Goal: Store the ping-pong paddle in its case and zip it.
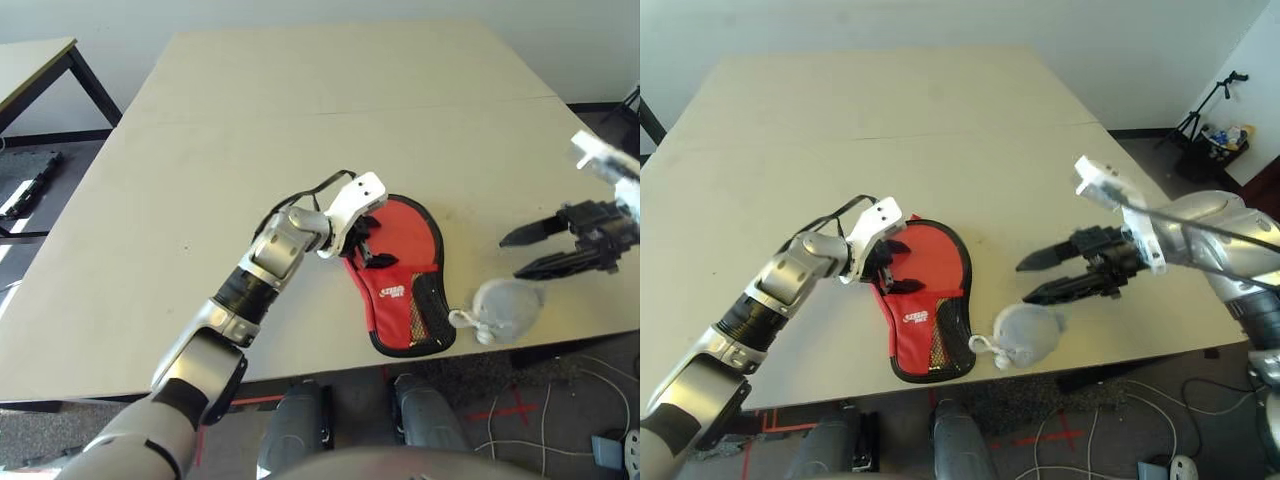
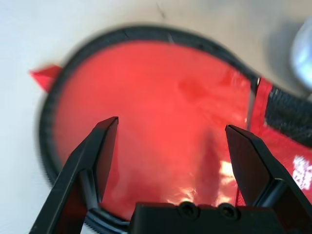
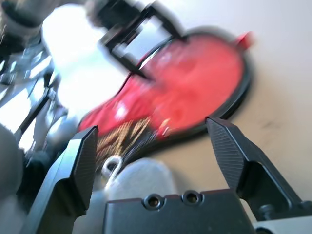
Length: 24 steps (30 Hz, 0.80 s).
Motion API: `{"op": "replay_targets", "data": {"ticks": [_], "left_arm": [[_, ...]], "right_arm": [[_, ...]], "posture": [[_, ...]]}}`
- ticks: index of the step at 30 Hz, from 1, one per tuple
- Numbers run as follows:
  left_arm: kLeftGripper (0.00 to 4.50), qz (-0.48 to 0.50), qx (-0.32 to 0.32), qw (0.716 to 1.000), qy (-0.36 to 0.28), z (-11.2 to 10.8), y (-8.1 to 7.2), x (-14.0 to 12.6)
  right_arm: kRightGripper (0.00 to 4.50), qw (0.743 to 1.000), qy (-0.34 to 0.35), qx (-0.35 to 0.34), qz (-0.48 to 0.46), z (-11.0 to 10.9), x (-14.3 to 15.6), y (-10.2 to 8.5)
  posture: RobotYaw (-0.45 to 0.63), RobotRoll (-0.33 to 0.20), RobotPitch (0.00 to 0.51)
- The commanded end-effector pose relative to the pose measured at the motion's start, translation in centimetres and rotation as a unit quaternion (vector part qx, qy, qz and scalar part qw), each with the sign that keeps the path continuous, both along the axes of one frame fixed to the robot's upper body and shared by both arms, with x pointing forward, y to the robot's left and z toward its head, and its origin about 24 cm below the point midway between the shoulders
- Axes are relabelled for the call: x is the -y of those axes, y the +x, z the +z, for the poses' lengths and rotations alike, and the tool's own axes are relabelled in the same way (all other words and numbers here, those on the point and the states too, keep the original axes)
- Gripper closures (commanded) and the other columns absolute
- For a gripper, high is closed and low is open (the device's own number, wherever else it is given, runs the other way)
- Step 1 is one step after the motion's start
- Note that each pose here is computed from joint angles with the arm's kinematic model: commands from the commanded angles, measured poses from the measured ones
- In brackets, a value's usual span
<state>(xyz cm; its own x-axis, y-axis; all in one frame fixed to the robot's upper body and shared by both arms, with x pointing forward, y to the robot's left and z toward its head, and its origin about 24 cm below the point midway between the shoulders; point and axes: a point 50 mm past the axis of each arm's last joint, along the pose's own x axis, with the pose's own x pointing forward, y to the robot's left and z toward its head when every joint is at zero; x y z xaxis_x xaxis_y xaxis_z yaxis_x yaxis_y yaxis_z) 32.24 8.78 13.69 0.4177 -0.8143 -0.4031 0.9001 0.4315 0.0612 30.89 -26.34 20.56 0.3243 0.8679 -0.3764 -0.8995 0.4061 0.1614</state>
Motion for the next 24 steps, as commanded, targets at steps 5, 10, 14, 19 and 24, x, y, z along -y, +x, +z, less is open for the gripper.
{"op": "replay_targets", "data": {"ticks": [5, 10, 14, 19, 24], "left_arm": [[0.0, 0.177, 0.072, 0.974, -0.121, 4.4, 2.0, -5.7], [0.0, 0.305, 0.115, 0.931, -0.162, 4.5, 2.7, -9.9], [0.0, 0.458, 0.144, 0.858, -0.185, 2.4, 2.5, -15.0], [0.0, 0.558, 0.196, 0.788, -0.171, 1.0, 1.7, -18.4], [0.0, 0.599, 0.204, 0.755, -0.17, -0.5, 0.8, -20.1]], "right_arm": [[0.03, 0.947, 0.047, 0.154, -0.277, -0.5, 2.8, 4.6], [0.03, 0.903, 0.058, 0.193, -0.378, -1.4, 4.3, 5.5], [0.03, 0.849, 0.054, 0.208, -0.482, -3.0, 6.2, 5.5], [0.03, 0.815, 0.043, 0.207, -0.539, -4.5, 7.3, 5.2], [0.03, 0.782, 0.029, 0.205, -0.588, -5.3, 8.5, 4.7]], "posture": [[-0.11, 0.0, 0.077], [-0.09, 0.0, 0.079], [-0.07, 0.0, 0.083], [-0.06, 0.0, 0.083], [-0.05, 0.0, 0.076]]}}
